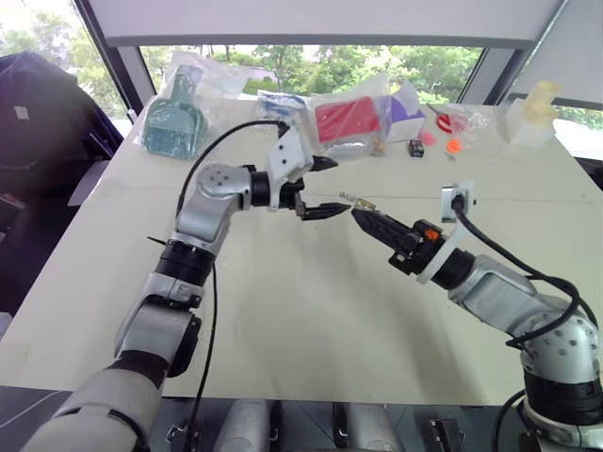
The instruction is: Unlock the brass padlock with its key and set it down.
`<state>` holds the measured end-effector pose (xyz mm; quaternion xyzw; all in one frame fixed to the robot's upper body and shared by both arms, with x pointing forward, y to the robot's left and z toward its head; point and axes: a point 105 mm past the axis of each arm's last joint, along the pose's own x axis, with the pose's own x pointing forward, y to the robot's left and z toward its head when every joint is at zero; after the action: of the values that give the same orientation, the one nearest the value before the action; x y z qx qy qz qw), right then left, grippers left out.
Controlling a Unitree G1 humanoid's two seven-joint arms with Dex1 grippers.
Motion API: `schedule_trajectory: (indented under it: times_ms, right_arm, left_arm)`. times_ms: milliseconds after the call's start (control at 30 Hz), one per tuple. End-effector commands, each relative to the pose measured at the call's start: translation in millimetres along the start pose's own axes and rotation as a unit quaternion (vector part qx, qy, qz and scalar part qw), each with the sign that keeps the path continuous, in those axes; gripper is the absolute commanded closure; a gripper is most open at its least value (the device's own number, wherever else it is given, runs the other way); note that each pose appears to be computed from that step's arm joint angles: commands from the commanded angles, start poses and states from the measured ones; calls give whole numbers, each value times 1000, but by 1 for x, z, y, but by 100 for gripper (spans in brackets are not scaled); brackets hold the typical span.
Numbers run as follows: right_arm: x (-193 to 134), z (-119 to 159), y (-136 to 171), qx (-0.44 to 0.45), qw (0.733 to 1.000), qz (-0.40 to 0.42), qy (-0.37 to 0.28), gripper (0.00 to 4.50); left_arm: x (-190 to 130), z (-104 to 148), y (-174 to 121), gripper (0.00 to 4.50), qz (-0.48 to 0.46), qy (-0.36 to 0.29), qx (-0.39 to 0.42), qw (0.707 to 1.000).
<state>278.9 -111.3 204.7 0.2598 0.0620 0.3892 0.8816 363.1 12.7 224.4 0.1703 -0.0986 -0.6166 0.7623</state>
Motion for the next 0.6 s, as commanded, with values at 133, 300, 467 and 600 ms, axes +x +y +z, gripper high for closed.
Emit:
schedule_trajectory:
  times_ms: [133,300,467,600]
  right_arm:
    - [2,-1,9,-1,1000,22,-2,445]
    - [2,-8,10,5,1000,22,5,445]
    - [1,-10,10,7,1000,20,6,445]
    - [1,-5,7,2,1000,11,-5,445]
  left_arm:
    - [3,16,5,7,10,-16,25,1000]
    - [4,19,15,7,32,-21,32,999]
    - [2,21,18,7,35,-22,30,999]
    - [-10,4,22,7,44,17,24,999]
